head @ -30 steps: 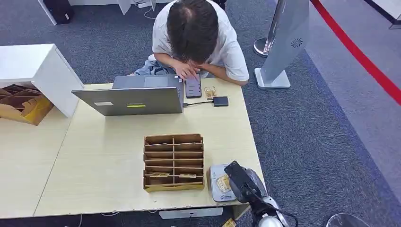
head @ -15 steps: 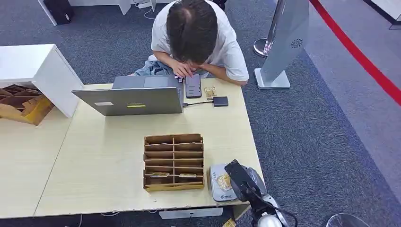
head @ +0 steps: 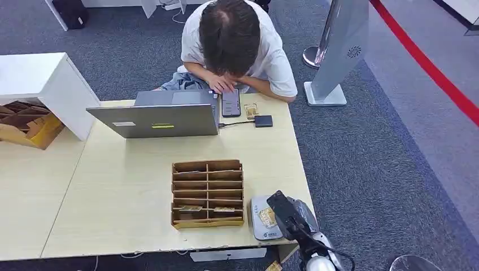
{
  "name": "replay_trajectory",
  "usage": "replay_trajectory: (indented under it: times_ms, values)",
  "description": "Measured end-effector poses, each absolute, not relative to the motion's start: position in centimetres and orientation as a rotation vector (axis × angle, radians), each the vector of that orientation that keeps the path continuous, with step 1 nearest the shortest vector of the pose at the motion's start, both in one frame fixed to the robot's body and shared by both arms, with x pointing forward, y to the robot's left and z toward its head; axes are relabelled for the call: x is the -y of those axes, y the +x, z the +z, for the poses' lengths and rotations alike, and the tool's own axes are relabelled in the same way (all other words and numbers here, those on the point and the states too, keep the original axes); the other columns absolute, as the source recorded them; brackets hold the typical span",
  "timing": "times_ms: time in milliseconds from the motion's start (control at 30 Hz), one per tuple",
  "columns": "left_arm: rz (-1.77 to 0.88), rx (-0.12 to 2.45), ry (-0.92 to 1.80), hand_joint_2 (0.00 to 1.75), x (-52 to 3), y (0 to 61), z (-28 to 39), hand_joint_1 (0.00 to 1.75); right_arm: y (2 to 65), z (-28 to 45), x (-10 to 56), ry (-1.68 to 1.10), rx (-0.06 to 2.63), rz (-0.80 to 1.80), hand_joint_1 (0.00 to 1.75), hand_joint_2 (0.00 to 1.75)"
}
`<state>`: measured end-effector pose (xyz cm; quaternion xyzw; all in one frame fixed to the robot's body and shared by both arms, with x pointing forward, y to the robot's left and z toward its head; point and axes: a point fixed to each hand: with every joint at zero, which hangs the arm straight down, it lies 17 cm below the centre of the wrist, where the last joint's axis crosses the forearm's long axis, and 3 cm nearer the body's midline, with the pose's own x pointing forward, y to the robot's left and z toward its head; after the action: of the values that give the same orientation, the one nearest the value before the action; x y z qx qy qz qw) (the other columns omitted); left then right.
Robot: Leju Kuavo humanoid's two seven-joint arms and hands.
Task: Pass the card to the sensor for recognition and then transmit it.
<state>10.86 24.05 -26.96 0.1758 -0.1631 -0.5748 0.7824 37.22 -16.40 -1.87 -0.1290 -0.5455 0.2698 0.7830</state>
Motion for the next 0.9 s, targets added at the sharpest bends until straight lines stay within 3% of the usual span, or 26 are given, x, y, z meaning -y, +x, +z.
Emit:
replay_trajectory:
  times_ms: [900]
  values:
    - [-1.236, 0.351, 0.379, 0.00, -24.05, 10.83, -26.97, 0.00, 37.64, -1.57, 17.00, -0.326, 1.192, 0.595, 1.75, 1.75]
